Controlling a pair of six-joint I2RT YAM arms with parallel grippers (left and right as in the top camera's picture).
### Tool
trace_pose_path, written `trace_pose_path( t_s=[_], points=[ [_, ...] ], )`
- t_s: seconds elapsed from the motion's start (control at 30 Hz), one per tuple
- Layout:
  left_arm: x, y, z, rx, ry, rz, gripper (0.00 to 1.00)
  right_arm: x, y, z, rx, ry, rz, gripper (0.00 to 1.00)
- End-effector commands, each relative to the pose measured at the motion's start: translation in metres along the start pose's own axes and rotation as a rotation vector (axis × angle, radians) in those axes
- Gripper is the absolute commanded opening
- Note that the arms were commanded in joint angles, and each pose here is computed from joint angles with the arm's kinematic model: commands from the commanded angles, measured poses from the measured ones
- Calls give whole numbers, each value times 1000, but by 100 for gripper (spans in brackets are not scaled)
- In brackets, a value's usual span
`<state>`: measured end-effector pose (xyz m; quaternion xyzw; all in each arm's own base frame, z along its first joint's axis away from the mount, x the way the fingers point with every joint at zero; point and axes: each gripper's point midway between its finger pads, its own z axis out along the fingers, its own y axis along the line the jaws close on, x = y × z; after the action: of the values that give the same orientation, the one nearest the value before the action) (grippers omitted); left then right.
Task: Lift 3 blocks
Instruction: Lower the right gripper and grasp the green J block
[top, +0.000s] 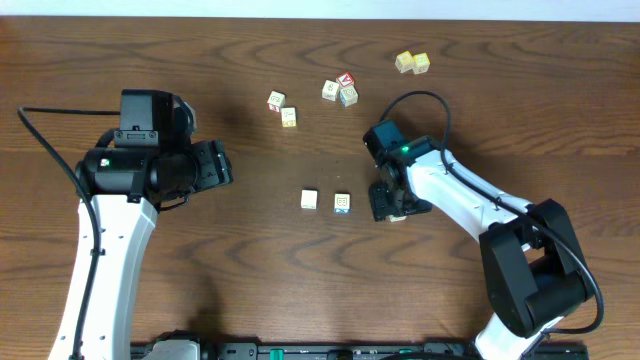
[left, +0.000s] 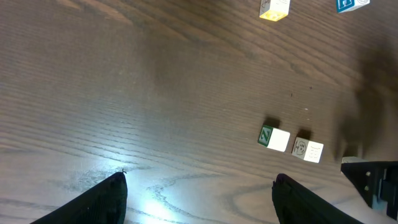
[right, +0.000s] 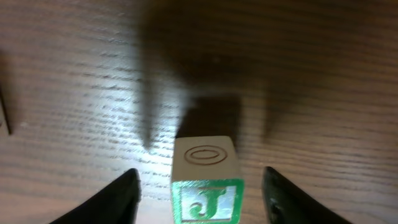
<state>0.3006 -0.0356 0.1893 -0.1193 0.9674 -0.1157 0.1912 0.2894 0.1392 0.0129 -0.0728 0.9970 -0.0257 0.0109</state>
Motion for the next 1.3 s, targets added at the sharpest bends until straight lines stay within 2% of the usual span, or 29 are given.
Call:
trace_pose_path(
  t_s=[0.0, 0.03, 0.1, 0.37, 0.6, 0.8, 0.97, 1.27],
  points=[
    [-5, 0, -5, -3, -16, -8, 75, 0, -6, 6, -18, 22, 30, 47],
    [-5, 0, -5, -3, -16, -8, 75, 0, -7, 7, -25, 25, 38, 43],
    [-5, 0, -5, -3, -16, -8, 75, -1, -10, 7, -32, 29, 51, 41],
    [-5, 0, -5, -3, -16, -8, 75, 3, -3, 8, -106, 53, 14, 45],
    [-3, 1, -5, -5, -9, -9, 75, 21, -7, 24, -93, 94, 70, 45],
    [-3, 1, -5, -5, -9, -9, 75, 15, -6, 25, -102, 62, 76, 44],
    [-3, 1, -5, -5, -9, -9, 75, 10, -6, 25, -104, 48, 122, 33],
    [-3, 1, -5, -5, -9, -9, 75, 4, -12, 23, -107, 41, 182, 24]
  ],
)
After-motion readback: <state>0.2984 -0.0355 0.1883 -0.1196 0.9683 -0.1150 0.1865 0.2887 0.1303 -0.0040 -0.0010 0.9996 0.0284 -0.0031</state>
